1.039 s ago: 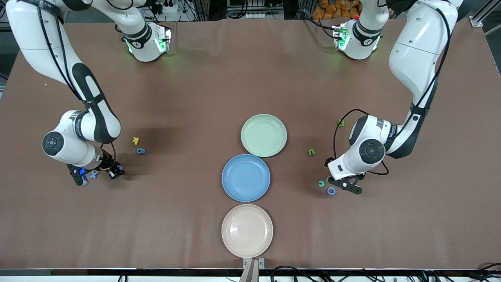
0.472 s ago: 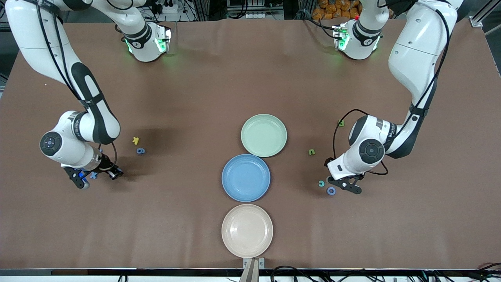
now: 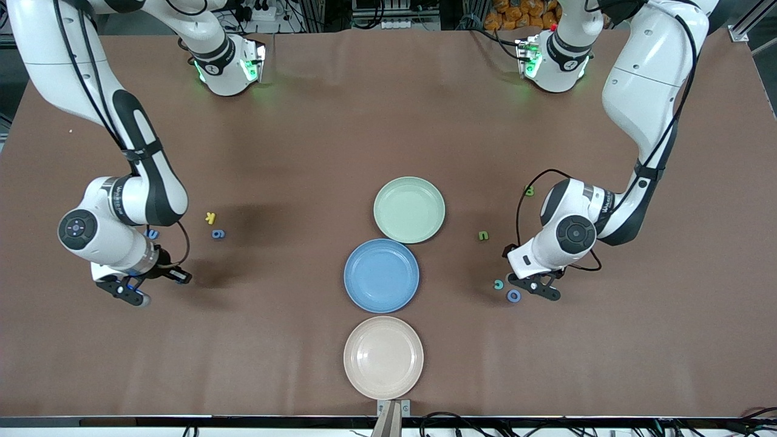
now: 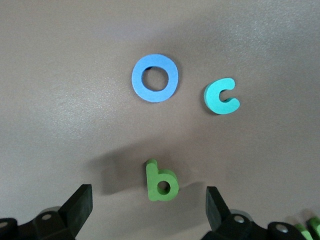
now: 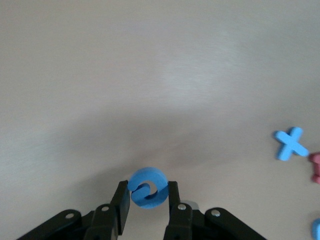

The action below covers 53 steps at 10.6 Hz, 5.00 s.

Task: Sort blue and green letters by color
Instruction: 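Carry the blue g to the blue plate while the left gripper grasps the b, then release the g on the blue plate while the left gripper carries the b, then drop the b on the green plate while the right gripper reaches the blue c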

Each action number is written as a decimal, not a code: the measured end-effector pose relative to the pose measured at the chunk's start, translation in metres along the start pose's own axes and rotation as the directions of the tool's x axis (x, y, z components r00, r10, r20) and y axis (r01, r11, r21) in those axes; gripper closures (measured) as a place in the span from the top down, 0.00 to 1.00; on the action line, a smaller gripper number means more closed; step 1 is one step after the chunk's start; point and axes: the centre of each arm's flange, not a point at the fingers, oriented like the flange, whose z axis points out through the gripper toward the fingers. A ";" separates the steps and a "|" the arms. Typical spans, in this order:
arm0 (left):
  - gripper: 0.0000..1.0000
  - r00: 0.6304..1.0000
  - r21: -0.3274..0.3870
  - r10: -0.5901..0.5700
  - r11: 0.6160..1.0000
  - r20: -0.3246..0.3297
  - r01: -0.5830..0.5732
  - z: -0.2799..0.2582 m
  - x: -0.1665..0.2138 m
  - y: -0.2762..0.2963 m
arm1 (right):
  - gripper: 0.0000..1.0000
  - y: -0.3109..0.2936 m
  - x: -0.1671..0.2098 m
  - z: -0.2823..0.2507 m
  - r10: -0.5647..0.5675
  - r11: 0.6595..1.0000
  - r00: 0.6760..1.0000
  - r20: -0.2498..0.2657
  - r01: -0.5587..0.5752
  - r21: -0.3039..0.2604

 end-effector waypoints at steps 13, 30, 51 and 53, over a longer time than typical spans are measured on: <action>0.27 1.000 -0.013 -0.014 1.000 -0.011 0.014 0.000 0.000 0.008 | 0.35 -0.289 -0.125 -0.075 -0.510 0.843 0.848 -0.146 0.527 0.110; 0.27 0.970 -0.055 -0.242 0.969 -0.025 0.241 -0.065 0.001 0.084 | 1.00 -0.380 -0.192 -0.011 -0.240 0.946 0.961 -0.140 0.264 0.188; 1.00 0.867 0.021 -0.497 0.867 -0.008 0.497 -0.042 -0.021 0.223 | 1.00 -0.019 -0.084 0.007 -0.524 0.852 0.850 0.045 0.523 0.031; 1.00 0.859 0.019 -0.512 0.859 -0.010 0.512 -0.044 -0.014 0.190 | 1.00 -0.011 -0.102 0.026 -0.523 0.852 0.851 0.059 0.521 0.043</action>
